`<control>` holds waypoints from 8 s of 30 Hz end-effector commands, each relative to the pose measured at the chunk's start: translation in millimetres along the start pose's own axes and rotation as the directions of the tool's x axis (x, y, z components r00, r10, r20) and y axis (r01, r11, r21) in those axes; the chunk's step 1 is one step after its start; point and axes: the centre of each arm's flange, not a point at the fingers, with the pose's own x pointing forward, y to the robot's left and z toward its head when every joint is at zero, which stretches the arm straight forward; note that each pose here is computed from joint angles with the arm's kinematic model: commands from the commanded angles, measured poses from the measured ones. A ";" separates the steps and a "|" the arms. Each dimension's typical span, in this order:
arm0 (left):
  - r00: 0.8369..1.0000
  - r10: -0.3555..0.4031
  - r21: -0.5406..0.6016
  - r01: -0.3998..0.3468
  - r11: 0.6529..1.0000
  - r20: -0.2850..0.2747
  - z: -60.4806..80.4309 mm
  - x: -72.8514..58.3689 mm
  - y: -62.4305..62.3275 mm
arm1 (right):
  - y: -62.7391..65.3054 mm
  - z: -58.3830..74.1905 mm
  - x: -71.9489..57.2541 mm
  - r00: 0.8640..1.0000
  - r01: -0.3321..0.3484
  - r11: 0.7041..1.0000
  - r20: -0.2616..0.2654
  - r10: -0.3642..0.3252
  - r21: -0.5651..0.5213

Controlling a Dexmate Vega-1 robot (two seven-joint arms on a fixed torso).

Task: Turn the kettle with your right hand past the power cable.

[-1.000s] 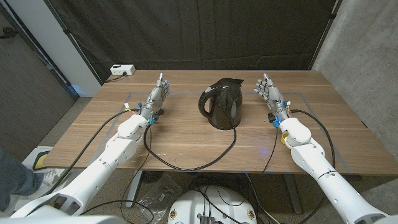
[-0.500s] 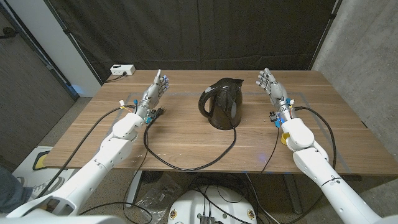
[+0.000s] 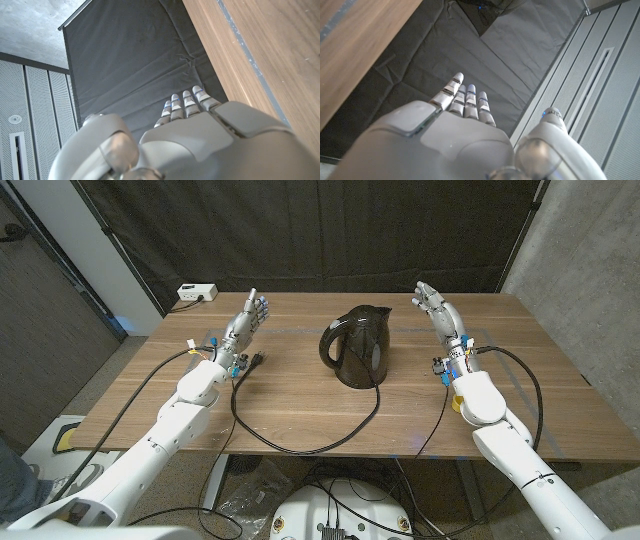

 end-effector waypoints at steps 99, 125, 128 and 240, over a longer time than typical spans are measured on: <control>0.994 0.039 0.003 -0.039 0.999 -0.106 -22.8 -53.0 0.6 | 75.1 143.9 129.9 0.680 -0.595 -0.067 -0.546 0.490 -0.801; 0.989 0.040 -0.038 -0.046 0.998 -0.139 -34.9 -52.9 -7.1 | 81.8 137.6 135.1 0.533 -0.716 -0.203 -0.711 0.459 -0.668; 0.989 0.038 -0.039 -0.043 0.998 -0.140 -35.2 -51.7 -7.5 | 83.3 137.1 134.2 0.530 -0.714 -0.210 -0.712 0.461 -0.668; 0.992 0.032 -0.057 -0.039 0.998 -0.123 -34.9 -56.5 -6.2 | 114.8 84.9 139.9 0.469 -0.775 -0.191 -0.751 0.465 -0.603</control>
